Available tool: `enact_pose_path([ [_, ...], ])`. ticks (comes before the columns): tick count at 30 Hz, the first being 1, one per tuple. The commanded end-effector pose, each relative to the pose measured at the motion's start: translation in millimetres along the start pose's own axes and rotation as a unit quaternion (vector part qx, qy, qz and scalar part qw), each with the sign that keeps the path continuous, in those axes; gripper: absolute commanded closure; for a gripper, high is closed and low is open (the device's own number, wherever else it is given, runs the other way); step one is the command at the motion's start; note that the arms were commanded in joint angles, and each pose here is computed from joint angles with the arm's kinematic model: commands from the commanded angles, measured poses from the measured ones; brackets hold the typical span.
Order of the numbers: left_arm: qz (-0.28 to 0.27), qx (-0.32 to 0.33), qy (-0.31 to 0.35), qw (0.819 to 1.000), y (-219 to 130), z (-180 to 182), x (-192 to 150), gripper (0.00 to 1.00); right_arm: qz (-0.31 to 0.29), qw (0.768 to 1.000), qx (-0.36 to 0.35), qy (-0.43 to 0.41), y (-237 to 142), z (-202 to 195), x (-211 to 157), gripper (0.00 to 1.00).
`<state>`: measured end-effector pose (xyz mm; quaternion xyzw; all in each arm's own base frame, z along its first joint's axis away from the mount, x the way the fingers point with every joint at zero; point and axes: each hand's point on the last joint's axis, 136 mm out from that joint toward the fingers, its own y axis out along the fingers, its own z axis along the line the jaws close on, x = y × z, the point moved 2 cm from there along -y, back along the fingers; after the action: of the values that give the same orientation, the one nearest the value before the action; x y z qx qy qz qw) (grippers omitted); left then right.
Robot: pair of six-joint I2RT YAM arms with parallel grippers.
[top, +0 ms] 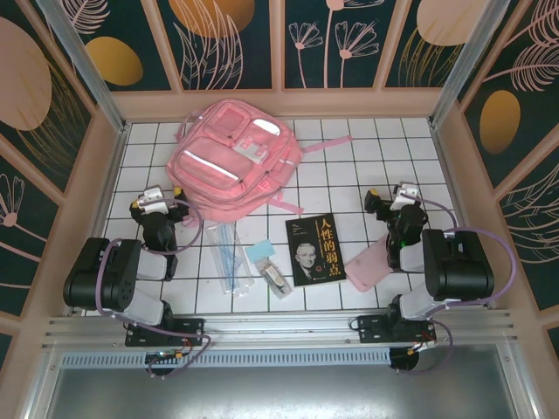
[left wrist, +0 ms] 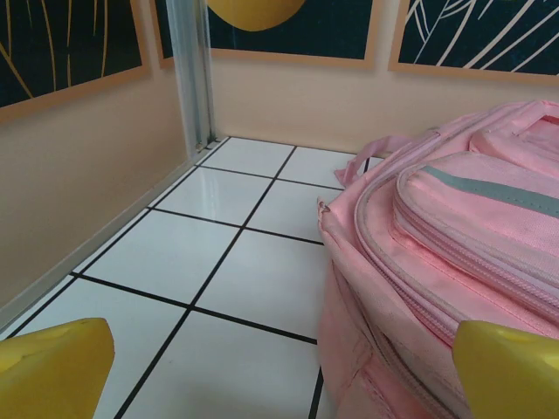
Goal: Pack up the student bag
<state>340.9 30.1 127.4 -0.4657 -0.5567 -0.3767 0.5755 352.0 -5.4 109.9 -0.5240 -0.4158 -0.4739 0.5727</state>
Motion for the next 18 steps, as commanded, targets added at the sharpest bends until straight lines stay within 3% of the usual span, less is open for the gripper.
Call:
enact_pose_path([
  [1, -0.028, 0.002, -0.005, 1.0, 2.9, -2.1, 14.2, 0.01, -0.031, 1.0, 0.003, 0.001, 3.9, -0.5, 16.0, 0.01],
  [18, -0.016, -0.015, -0.011, 1.0, 8.6, -2.6, 12.4, 0.01, -0.029, 1.0, 0.007, 0.005, 4.7, -1.2, 16.0, 0.01],
])
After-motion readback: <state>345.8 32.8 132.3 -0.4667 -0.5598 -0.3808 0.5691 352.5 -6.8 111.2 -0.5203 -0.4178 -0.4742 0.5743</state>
